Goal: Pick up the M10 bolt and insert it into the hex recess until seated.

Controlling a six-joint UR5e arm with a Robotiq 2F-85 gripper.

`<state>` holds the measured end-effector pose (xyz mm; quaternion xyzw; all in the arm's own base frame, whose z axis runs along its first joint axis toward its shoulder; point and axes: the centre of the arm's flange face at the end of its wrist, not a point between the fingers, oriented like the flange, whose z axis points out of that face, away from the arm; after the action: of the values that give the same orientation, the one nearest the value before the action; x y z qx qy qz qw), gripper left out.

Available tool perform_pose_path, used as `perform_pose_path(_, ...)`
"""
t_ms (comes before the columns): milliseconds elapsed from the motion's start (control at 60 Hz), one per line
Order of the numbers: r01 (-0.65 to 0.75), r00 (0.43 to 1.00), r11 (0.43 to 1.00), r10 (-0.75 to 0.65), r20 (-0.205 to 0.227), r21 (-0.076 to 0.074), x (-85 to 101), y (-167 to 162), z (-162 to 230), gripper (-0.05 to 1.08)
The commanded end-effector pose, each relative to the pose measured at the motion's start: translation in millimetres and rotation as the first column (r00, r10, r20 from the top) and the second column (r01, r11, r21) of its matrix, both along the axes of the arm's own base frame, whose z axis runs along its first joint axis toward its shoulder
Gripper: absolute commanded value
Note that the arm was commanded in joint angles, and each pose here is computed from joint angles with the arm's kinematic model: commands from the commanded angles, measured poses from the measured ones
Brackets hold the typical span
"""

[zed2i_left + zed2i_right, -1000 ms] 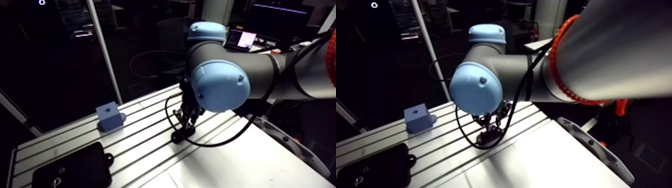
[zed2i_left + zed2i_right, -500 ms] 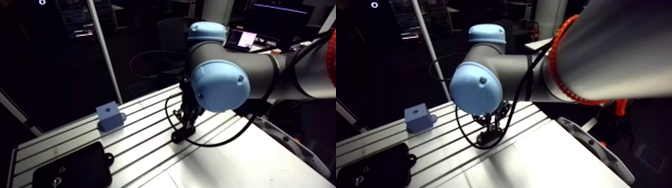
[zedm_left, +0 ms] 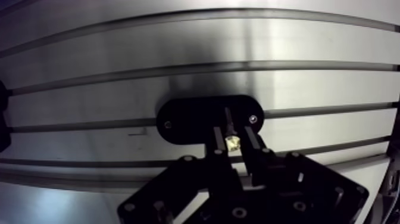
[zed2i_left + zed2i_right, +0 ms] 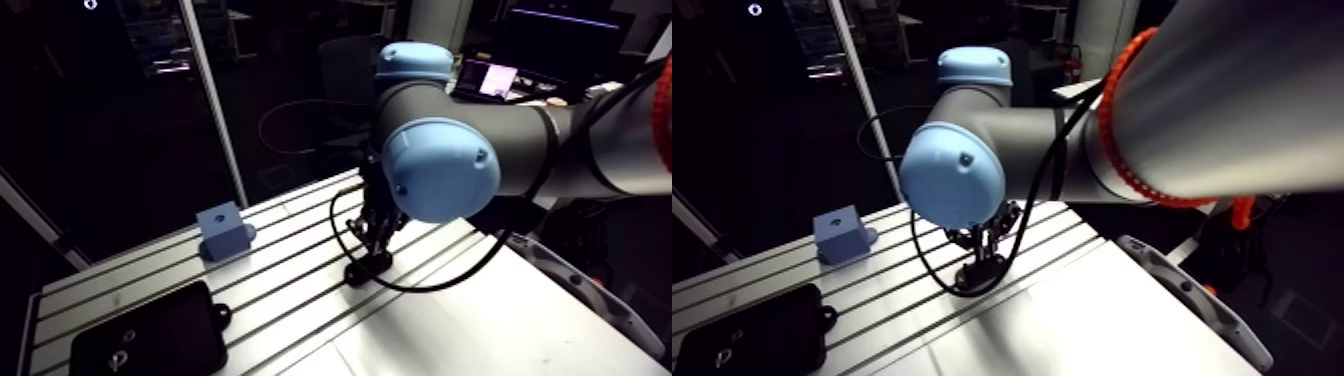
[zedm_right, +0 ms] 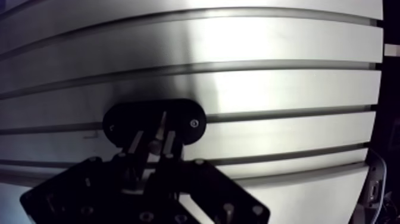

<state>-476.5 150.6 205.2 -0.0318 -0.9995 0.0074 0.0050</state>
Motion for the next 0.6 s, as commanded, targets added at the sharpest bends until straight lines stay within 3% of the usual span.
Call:
perform_pose_path(17,-0.009,1.000,1.000,0.009,-0.012,0.003,-2.8,-2.1,5.4,0.78)
perform_pose_path(267,-0.027,0.998,0.999,0.028,-0.053,0.024,-14.8,-4.6,32.7,0.78)
perform_pose_path(417,-0.034,0.997,0.999,0.036,-0.071,0.022,-22.5,-5.4,57.5,0.79)
perform_pose_path(600,-0.048,0.995,0.999,0.049,-0.090,0.008,-33.0,-9.0,102.7,0.80)
